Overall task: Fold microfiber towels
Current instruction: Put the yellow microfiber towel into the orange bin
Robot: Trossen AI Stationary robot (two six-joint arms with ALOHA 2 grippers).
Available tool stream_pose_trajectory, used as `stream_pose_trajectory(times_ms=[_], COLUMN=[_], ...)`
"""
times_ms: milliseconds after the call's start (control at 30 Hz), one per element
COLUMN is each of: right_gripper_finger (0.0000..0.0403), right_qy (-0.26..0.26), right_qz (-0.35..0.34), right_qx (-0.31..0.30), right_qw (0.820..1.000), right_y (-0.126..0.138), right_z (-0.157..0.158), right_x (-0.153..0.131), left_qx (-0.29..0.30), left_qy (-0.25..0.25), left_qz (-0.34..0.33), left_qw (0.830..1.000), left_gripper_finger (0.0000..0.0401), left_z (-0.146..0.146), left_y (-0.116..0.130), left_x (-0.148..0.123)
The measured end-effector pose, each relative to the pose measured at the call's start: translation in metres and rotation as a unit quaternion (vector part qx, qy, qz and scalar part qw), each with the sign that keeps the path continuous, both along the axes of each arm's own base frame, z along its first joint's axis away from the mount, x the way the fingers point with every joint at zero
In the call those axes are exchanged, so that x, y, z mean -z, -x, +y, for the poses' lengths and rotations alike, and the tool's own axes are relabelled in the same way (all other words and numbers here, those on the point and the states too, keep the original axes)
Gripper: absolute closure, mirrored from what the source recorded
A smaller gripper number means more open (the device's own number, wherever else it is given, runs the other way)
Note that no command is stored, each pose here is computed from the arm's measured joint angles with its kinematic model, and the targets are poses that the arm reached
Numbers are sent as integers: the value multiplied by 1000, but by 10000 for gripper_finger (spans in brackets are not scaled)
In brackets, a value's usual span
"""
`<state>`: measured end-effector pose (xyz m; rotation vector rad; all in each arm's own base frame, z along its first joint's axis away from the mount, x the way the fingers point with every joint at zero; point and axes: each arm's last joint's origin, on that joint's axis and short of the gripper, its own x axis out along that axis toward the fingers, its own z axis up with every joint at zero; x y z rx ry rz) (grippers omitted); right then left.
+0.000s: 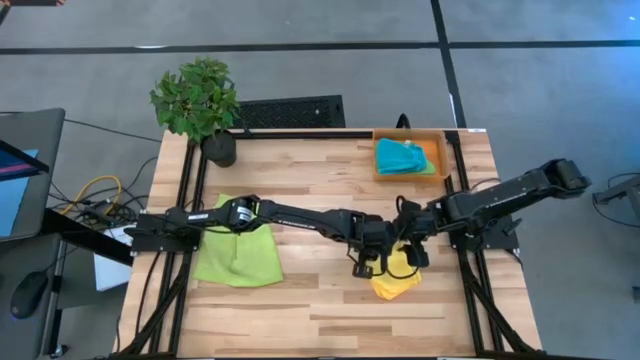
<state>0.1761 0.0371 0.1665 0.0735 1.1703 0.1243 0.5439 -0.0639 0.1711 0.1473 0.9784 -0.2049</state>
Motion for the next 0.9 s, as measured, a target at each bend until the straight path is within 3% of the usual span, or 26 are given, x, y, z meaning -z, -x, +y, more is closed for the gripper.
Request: stream_pose_trajectory(times_ms=[200,367,633,767,900], right_gripper_finger=[163,163,175,235,340], right_qy=[8,-30,-25,-22,-17], right_qz=[-27,-16,12,21,15], right_qx=[-51,-80,-100,-100,-108], right_qw=[998,996,995,995,994], right_y=[-4,-4,-8,-10,-10], right_z=[0,1,1,1,1], right_x=[-2,0,11,15,14], left_qx=[38,46,47,47,46], left_qy=[-18,-35,-49,-50,-51], left_qz=[-9,-8,-19,-13,-4], left_qw=[999,998,997,998,998], left_gripper_finger=[401,401,401,401,401], left_z=[-12,-14,-18,-18,-18], left_y=[1,2,4,5,7], left_x=[-1,-1,-12,-12,-11])
